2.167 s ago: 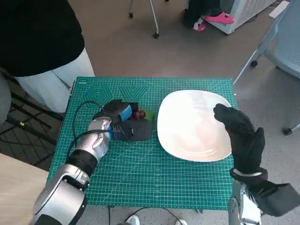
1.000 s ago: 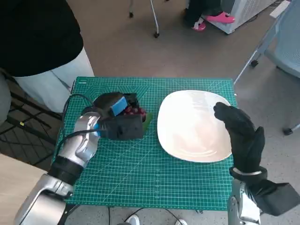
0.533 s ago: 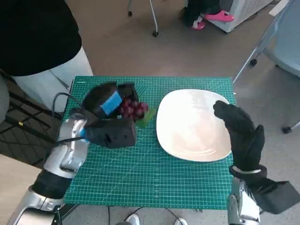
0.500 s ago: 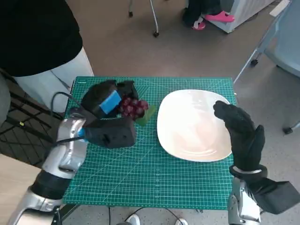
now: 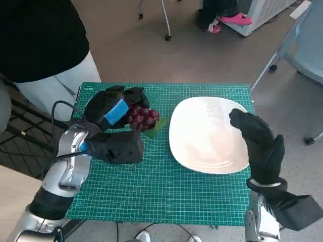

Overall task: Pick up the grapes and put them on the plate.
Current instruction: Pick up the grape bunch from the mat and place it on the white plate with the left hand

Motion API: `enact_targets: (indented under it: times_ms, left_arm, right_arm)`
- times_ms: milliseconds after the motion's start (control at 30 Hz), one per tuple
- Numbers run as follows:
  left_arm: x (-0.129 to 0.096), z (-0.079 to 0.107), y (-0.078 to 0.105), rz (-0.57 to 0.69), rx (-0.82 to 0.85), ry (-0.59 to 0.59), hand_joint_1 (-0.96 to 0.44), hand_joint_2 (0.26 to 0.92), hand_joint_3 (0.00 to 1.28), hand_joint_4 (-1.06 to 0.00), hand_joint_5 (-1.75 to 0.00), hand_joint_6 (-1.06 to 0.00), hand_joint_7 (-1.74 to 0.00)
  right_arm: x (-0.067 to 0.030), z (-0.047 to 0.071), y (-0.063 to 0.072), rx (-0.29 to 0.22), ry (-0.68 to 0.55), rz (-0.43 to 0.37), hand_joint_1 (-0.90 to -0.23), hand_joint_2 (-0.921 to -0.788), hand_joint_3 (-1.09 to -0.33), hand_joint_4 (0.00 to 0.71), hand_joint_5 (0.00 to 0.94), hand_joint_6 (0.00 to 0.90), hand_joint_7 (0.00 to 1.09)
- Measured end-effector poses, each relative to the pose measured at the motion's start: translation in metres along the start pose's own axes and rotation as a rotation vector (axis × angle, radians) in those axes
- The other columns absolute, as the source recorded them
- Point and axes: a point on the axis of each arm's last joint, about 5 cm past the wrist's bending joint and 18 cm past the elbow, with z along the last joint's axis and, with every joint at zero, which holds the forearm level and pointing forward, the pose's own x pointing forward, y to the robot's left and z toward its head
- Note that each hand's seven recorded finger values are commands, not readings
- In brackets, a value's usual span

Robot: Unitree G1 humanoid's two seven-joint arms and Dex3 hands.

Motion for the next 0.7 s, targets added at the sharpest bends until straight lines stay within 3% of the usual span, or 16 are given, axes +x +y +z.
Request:
enact_targets:
  times_ms: [367,567,700]
  left_arm:
    - [0.0,0.003,0.0,-0.01,-0.007,-0.005,0.0,0.921,0.16,-0.58,-1.28,-0.52,-1.26]
    - [0.001,0.01,0.0,-0.021,-0.026,-0.022,0.0,0.921,0.16,-0.59,-1.36,-0.54,-1.14]
    - [0.004,0.021,0.0,-0.037,-0.036,-0.054,0.0,0.921,0.19,-0.53,-1.37,-0.52,-1.25]
  right_arm:
    - [-0.0003,0.0,0.0,-0.001,0.0,0.0,-0.607,-0.921,-0.896,0.564,0.001,0.2,0.52]
    - [-0.0008,0.0,0.0,-0.002,0.0,-0.002,-0.607,-0.921,-0.895,0.564,0.001,0.201,0.52]
    - [-0.0012,0.0,0.0,-0.002,0.0,-0.003,-0.607,-0.921,-0.895,0.565,0.001,0.202,0.52]
